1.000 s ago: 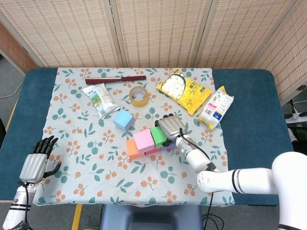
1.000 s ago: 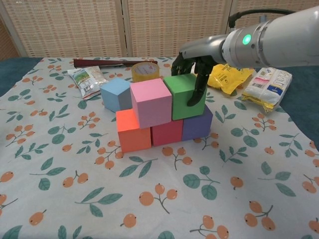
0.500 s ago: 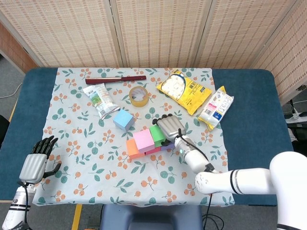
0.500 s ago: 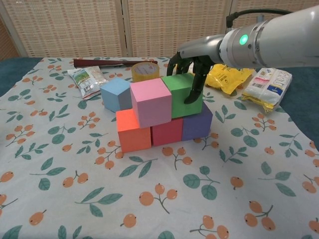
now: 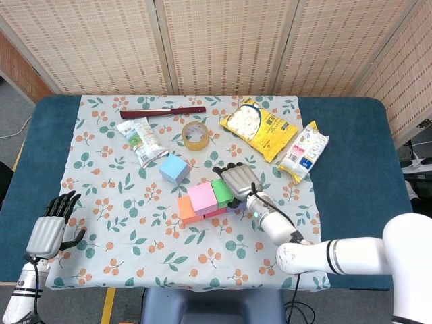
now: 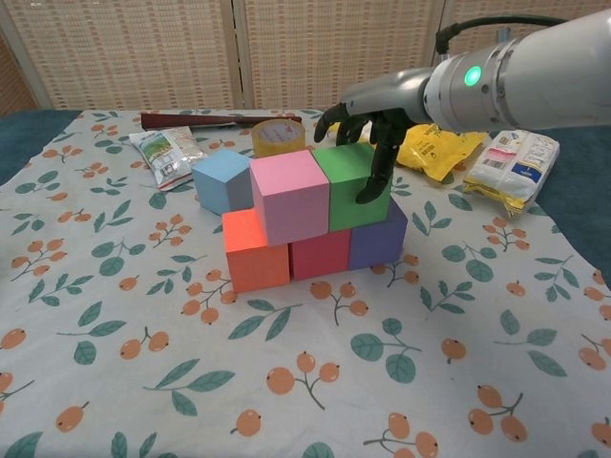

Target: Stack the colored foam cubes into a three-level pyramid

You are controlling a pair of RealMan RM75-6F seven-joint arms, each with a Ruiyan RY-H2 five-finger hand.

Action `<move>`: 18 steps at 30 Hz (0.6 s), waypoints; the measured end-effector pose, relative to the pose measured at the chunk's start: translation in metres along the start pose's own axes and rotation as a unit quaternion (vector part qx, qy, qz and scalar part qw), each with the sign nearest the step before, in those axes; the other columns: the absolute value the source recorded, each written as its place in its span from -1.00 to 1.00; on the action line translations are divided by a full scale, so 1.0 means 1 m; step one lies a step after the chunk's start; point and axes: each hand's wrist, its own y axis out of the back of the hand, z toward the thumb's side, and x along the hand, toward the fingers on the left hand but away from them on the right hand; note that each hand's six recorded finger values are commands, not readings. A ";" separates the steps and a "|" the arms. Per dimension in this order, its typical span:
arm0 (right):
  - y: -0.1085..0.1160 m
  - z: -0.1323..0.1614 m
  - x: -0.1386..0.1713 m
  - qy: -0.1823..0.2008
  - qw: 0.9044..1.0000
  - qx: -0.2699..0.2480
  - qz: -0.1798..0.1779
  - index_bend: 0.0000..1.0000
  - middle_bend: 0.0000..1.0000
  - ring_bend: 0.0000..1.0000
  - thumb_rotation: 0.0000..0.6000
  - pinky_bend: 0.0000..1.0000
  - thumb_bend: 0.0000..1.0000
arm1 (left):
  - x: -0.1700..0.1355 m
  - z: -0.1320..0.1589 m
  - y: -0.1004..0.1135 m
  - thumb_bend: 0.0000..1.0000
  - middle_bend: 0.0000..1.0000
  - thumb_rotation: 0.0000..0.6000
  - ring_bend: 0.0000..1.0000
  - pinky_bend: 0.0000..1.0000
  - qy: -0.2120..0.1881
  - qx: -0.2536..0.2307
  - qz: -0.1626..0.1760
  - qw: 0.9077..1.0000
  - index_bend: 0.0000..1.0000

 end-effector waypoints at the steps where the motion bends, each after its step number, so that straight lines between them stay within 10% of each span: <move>1: 0.000 0.000 0.000 0.001 1.000 0.000 0.001 -0.93 -0.61 -0.80 1.00 -0.62 -0.79 | 0.000 0.000 0.000 -0.34 -0.98 1.00 -0.95 -0.81 0.000 0.000 0.000 1.000 -1.00; 18: 0.018 -0.032 0.046 0.005 0.999 -0.003 -0.049 -1.00 -0.91 -1.00 1.00 -0.66 -0.89 | 0.007 0.003 0.007 -0.33 -0.98 1.00 -0.95 -0.81 -0.014 -0.006 0.012 1.000 -1.00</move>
